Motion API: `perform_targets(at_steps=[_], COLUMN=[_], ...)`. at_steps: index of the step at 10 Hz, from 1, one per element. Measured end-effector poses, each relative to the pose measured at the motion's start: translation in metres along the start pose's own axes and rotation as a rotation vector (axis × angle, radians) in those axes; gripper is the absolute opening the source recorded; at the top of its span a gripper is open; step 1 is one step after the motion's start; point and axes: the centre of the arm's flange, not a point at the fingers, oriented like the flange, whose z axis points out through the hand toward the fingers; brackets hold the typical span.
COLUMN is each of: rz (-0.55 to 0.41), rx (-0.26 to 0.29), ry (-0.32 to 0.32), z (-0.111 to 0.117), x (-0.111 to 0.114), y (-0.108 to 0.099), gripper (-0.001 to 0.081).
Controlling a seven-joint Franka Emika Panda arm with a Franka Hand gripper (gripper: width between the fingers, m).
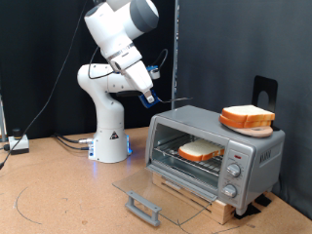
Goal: Make a piece of toast with the oven
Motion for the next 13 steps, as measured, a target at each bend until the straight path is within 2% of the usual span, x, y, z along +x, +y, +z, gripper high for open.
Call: perform_targets(at_steps=[2,3,5,9,11,13], rz=[-0.027,-0.055,-0.104,-0.120,-0.094,-0.078], rx=[0.119,0.156,0.195,0.205,0.180,0.158], ry=[-0.004,-0.011,-0.030,-0.069,-0.099,-0.116], z=[0.012,0.020,0.035,0.059,0.069,0.078], x=[0.010,0.016,0.028,0.040,0.034,0.025], y=[-0.021,-0.033,-0.058,-0.104,-0.112,-0.111], gripper=[0.0396,0.0396,0.0396,0.0396,0.0396,0.0396])
